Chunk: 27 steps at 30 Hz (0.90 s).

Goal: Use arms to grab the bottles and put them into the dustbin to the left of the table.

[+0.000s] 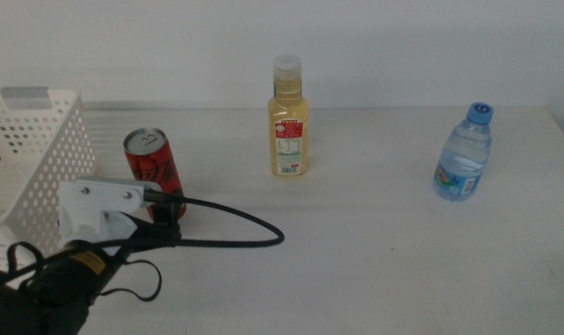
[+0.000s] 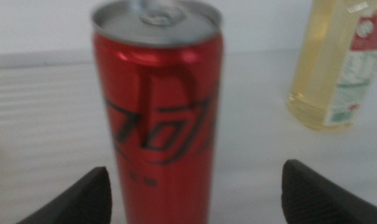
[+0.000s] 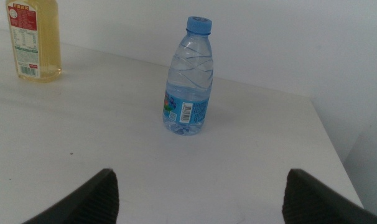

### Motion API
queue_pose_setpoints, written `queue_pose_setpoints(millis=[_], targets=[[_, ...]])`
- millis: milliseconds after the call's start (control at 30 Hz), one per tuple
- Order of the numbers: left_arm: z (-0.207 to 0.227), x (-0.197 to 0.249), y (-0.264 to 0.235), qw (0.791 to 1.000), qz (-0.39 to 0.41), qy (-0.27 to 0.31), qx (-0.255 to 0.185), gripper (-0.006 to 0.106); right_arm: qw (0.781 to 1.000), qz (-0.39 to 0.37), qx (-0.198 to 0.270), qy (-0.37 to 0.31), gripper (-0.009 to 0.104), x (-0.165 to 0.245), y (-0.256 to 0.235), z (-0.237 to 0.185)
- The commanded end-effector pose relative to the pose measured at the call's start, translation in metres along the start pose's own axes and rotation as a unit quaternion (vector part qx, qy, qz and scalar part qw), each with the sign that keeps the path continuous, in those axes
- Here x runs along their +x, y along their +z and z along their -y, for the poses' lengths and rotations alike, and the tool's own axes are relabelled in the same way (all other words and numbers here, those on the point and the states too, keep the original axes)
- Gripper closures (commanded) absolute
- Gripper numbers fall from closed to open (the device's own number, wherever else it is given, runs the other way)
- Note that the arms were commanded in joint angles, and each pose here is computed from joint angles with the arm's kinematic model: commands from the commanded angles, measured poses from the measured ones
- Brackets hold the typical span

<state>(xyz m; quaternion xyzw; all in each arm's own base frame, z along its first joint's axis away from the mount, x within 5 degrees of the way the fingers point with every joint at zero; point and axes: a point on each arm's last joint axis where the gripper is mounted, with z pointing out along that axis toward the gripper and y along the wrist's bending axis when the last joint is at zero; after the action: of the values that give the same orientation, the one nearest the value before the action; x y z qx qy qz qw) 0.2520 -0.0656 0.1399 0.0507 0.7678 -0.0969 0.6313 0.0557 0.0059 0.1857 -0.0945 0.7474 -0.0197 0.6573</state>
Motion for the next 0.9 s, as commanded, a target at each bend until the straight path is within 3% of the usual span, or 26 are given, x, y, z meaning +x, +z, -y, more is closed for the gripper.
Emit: queue_pose_setpoints(millis=[0,133,600,867], targets=[[-0.002,-0.021,0.003,0.998,0.065,-0.01,0.008,0.012,0.998,0.053,0.014,-0.006,0.025,-0.01,-0.003,0.002],[-0.006,-0.024,0.007,0.997,0.066,-0.001,0.026,0.012,0.998,0.053,0.014,-0.006,0.025,-0.01,-0.003,0.002],[-0.012,-0.027,0.053,0.999,0.046,0.0,0.028,0.012,0.998,0.053,0.014,-0.006,0.025,-0.01,-0.003,0.002],[-0.012,-0.025,0.058,0.991,0.124,-0.003,0.04,0.012,0.998,0.053,0.014,-0.006,0.025,-0.01,-0.003,0.002]])
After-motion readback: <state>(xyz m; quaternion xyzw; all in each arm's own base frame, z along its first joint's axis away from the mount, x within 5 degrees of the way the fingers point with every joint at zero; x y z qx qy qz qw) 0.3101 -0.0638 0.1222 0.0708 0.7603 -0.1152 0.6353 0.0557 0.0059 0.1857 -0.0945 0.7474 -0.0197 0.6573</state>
